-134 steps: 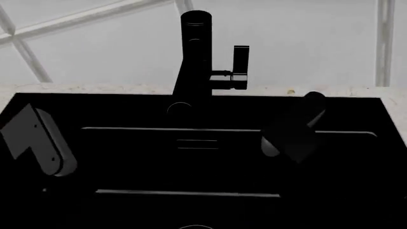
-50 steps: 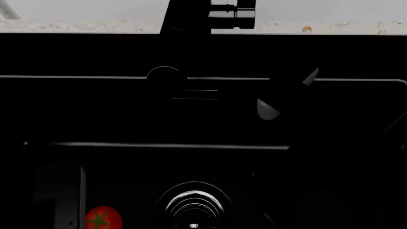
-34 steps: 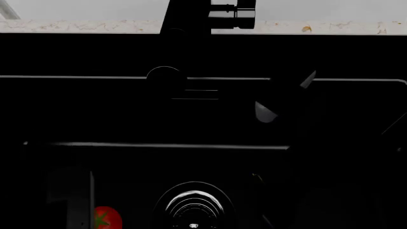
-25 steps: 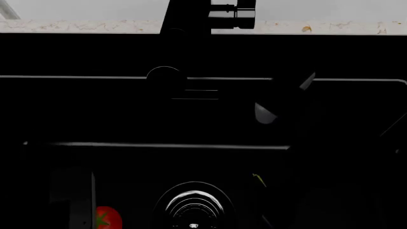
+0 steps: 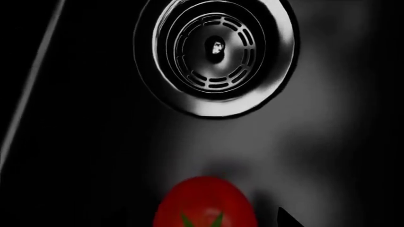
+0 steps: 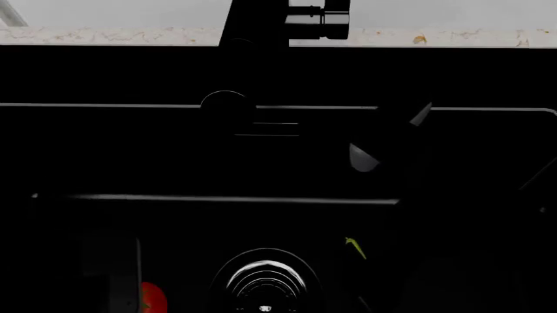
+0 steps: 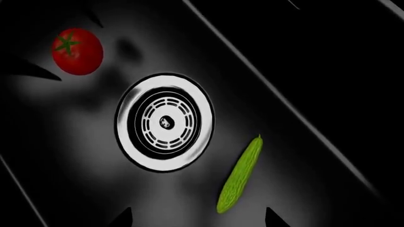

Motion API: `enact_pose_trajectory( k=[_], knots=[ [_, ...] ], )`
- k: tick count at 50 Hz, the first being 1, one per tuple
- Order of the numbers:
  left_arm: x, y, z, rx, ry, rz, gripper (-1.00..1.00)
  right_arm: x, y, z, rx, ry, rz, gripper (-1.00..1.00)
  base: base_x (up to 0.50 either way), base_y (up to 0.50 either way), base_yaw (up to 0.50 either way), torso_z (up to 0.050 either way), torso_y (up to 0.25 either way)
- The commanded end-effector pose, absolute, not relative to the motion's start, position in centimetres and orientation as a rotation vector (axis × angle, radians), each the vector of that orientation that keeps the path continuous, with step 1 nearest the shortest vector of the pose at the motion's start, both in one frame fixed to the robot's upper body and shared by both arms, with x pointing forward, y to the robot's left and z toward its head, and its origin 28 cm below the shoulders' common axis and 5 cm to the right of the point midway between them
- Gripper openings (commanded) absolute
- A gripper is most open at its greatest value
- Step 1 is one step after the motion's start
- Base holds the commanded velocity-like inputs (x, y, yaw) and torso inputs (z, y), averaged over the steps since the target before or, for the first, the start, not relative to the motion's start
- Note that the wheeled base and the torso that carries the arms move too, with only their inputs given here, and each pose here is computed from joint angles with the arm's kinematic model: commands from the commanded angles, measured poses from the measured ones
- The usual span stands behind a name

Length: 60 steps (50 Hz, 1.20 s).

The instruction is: Pick the vegetables from the sink and place them on the cutting board.

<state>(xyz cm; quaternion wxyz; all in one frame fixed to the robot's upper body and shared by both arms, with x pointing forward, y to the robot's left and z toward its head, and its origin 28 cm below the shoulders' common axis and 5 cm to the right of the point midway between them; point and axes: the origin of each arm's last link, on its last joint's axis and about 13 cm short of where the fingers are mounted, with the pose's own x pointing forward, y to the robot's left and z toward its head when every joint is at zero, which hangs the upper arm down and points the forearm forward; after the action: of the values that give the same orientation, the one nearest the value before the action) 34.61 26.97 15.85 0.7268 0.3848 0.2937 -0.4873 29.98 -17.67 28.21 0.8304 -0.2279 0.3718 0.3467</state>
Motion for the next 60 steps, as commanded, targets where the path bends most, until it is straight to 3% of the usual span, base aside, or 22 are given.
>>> enact_pose_trajectory(
  k=[1,31,32,44,49,60],
  knots=[
    [34.9,26.7,14.8,0.846,0.654,-1.087,1.0,30.3,-17.5,28.1,-0.487,0.789,0.741,1.0,0.02,0.0,0.0,0.0,0.0],
    [35.5,27.5,12.1,0.979,0.696,-0.969,1.0,30.4,-17.7,27.5,-0.483,0.779,0.744,1.0,0.02,0.0,0.0,0.0,0.0],
    [35.6,27.5,12.1,0.99,0.663,-0.951,-1.0,30.4,-17.7,27.5,-0.484,0.779,0.744,1.0,0.02,0.0,0.0,0.0,0.0],
    [36.6,26.9,12.1,1.017,0.527,-0.878,-1.0,30.0,-17.6,27.7,-0.484,0.774,0.741,1.0,0.03,0.0,0.0,-0.003,-0.006],
    [36.8,27.0,13.3,1.056,0.269,-0.784,-1.0,30.1,-17.5,28.0,-0.486,0.772,0.742,1.0,0.03,0.0,0.0,-0.004,-0.004],
    [34.8,27.5,16.1,1.032,0.043,-0.74,-1.0,30.9,-16.6,28.6,-0.518,0.832,0.669,1.0,0.03,0.0,0.0,0.0,0.0]
  ],
)
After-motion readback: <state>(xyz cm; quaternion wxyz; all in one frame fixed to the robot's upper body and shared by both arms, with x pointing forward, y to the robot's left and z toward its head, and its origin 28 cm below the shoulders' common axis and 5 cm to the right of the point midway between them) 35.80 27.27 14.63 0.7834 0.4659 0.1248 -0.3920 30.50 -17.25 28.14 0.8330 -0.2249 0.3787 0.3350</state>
